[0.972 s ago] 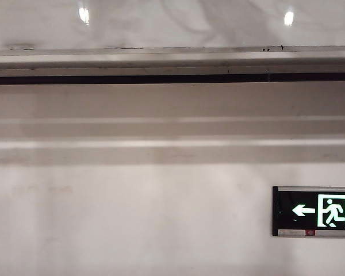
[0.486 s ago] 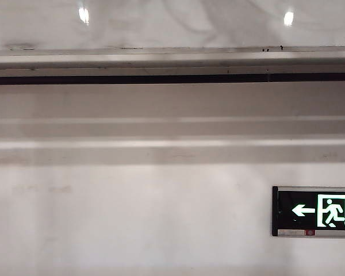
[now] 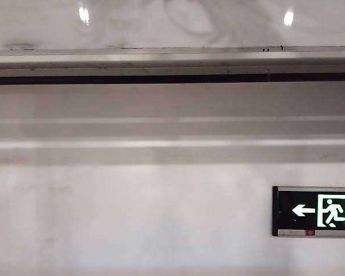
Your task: Take a marker from the whiteboard tray, write "Hi!" on the whiteboard, and then put the marker back vertically into the whiteboard tray.
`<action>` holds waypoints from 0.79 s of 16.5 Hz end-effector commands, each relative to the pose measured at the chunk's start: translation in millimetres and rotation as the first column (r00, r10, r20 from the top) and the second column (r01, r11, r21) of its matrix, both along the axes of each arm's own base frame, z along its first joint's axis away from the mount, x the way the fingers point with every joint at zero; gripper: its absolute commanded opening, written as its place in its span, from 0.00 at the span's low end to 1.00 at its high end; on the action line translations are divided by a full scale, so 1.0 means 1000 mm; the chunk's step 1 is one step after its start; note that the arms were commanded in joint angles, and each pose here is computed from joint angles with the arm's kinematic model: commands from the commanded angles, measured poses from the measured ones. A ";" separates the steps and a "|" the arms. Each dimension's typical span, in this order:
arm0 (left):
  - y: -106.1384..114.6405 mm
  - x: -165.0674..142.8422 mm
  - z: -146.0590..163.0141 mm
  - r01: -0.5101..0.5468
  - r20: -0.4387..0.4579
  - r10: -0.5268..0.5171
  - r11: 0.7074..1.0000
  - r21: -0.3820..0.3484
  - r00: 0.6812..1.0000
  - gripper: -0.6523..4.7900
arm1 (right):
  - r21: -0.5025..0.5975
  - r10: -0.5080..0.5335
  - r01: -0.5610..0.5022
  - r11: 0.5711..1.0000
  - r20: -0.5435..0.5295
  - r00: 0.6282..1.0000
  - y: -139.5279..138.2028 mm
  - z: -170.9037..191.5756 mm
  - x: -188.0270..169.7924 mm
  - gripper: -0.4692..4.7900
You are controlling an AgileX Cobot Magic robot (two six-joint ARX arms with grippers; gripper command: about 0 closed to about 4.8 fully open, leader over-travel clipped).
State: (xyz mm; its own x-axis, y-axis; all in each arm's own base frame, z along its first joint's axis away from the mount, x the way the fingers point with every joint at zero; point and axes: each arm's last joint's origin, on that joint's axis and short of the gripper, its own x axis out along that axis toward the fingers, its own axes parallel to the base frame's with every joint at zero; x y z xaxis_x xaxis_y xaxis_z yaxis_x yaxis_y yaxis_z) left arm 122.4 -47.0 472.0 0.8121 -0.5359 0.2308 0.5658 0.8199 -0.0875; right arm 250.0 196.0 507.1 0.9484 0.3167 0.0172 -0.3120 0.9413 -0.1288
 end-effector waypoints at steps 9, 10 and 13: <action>0.001 -0.004 0.003 0.011 0.023 -0.011 1.000 -0.007 1.000 0.11 | 0.109 0.048 -0.064 0.992 0.147 0.988 -0.004 0.021 -0.005 0.09; 0.001 -0.004 0.003 0.011 0.023 -0.011 1.000 -0.007 1.000 0.11 | 0.107 0.042 -0.058 0.993 0.144 0.989 -0.003 0.019 -0.003 0.09; 0.001 -0.004 0.003 0.011 0.023 -0.011 1.000 -0.007 1.000 0.11 | 0.110 -0.004 -0.011 0.994 0.134 0.991 -0.003 0.017 0.001 0.09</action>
State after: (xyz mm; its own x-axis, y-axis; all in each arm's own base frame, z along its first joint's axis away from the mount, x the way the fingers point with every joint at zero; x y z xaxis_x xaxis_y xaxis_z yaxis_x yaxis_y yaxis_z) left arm 120.5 -46.5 472.4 0.8096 -0.5378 0.2353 0.5684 0.8183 -0.0855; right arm 251.7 195.8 520.1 0.9338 0.3231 0.1536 -0.3147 0.9461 -0.0773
